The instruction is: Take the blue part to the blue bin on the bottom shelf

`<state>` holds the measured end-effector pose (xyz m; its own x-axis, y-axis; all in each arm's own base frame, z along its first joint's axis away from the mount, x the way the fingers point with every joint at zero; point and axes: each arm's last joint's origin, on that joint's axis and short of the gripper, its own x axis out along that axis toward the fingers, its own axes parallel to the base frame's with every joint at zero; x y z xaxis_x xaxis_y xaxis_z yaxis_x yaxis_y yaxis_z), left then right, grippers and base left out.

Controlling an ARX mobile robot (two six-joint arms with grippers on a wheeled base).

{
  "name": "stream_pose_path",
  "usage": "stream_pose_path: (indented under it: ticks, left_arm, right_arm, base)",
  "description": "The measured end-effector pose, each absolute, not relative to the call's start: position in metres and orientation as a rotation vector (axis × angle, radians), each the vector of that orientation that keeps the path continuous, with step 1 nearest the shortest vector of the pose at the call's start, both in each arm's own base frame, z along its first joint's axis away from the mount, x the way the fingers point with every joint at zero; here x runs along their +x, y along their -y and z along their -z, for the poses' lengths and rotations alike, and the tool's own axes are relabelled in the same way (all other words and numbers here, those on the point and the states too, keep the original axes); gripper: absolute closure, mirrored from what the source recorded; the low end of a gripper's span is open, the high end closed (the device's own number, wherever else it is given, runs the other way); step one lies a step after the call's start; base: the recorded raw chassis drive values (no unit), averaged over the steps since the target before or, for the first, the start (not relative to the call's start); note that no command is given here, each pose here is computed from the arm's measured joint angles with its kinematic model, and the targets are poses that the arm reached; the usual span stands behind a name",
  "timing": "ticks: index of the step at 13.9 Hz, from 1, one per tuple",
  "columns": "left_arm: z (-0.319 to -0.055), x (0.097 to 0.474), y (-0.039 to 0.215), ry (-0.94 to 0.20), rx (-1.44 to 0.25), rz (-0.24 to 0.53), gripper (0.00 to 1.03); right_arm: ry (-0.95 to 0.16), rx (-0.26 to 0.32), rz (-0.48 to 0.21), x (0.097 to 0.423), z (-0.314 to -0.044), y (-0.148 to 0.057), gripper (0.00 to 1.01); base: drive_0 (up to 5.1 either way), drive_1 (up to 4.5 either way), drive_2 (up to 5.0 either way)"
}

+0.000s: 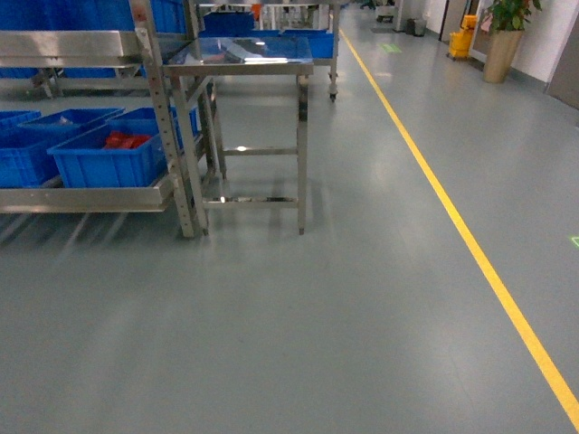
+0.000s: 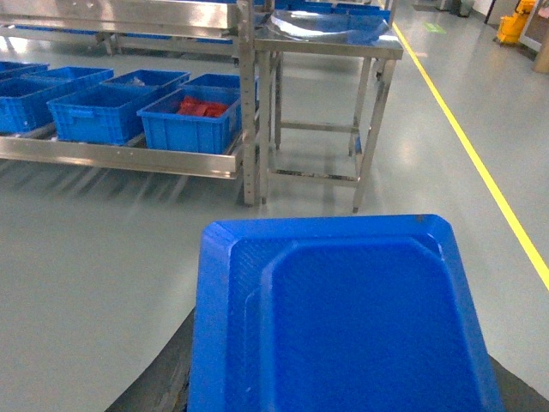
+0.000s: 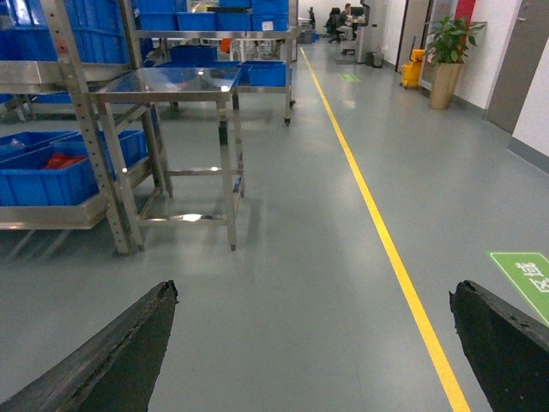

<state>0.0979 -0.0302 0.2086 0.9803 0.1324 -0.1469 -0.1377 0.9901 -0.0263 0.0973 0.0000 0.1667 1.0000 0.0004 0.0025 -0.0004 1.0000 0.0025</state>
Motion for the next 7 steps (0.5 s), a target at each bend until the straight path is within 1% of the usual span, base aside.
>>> stream_pose_path:
  ticks: [7]
  left_arm:
    - [-0.2085, 0.0978, 0.0302, -0.146, -0.036, -0.136, 0.60]
  right_arm:
    - [0.000, 0.003, 0.000, 0.0973, -0.1664, 0.0000, 0.03]
  base:
    - [0.0, 4.33, -4.3]
